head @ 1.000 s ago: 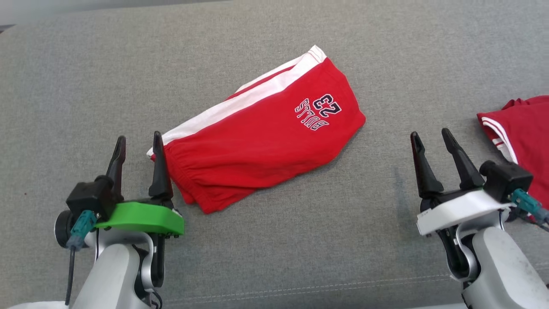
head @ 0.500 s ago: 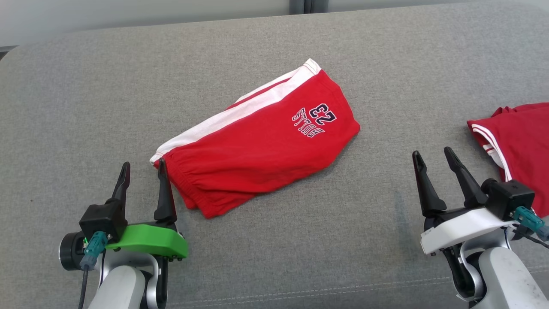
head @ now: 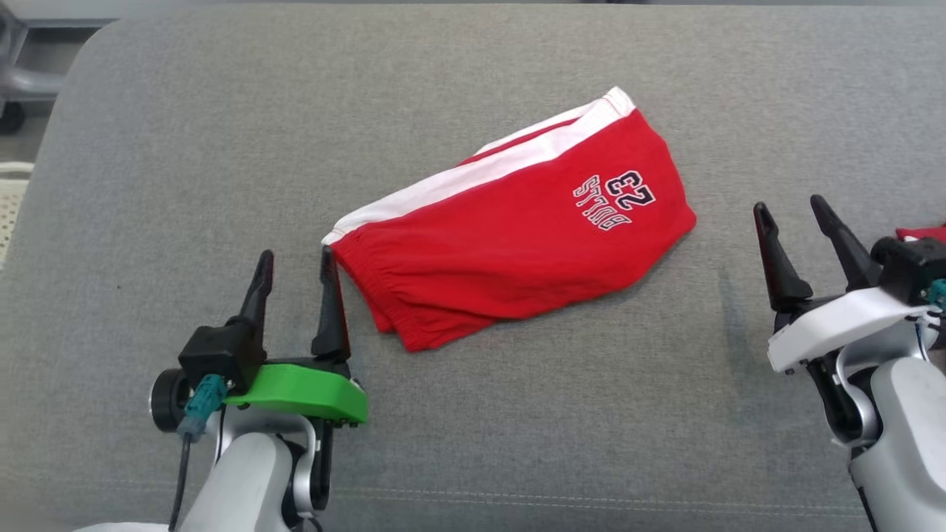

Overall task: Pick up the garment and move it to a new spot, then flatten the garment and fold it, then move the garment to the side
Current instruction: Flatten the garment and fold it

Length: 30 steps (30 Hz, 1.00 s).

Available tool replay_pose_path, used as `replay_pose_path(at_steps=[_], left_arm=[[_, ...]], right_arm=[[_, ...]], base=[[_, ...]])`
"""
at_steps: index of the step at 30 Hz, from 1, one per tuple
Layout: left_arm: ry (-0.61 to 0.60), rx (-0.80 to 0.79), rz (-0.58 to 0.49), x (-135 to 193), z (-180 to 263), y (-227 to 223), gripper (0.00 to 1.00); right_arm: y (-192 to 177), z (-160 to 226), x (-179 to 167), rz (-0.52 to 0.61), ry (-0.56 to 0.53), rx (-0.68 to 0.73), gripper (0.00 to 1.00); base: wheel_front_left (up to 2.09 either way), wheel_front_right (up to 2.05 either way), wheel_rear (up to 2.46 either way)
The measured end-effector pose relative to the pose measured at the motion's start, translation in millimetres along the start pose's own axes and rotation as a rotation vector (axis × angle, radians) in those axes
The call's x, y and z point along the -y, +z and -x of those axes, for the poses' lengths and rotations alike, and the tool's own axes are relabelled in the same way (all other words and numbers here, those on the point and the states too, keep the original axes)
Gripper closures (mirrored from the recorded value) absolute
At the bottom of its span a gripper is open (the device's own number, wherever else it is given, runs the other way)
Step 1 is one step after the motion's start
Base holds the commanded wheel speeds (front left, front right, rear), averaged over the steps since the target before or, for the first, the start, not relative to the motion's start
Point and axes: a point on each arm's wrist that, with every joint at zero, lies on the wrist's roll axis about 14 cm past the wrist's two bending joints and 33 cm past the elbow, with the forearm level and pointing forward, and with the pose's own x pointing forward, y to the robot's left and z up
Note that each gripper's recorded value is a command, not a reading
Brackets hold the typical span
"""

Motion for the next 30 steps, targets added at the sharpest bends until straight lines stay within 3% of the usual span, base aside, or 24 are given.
replay_pose_path(at_steps=[6,21,22,23,30], left_arm=[[0.014,-0.004,0.015,-4,-1,-1,0.00],[0.121,-0.061,-0.008,-40,-1,-23,0.00],[0.123,-0.066,-0.009,-41,-1,-25,0.00],[0.123,-0.071,-0.009,-41,-1,-27,0.00],[0.097,-0.069,-0.004,-34,-6,-28,0.00]], right_arm=[[-17,-36,-12,0.013,0.065,-0.055,0.00],[-113,-95,-55,-0.011,0.214,-0.283,0.00],[-115,-96,-58,-0.015,0.221,-0.286,0.55],[-115,-97,-59,-0.016,0.226,-0.288,1.00],[-108,-92,-63,-0.060,0.228,-0.259,1.00]], base=[[0.00,0.00,0.00],[0.00,0.00,0.00],[0.00,0.00,0.00],[0.00,0.00,0.00],[0.00,0.00,0.00]])
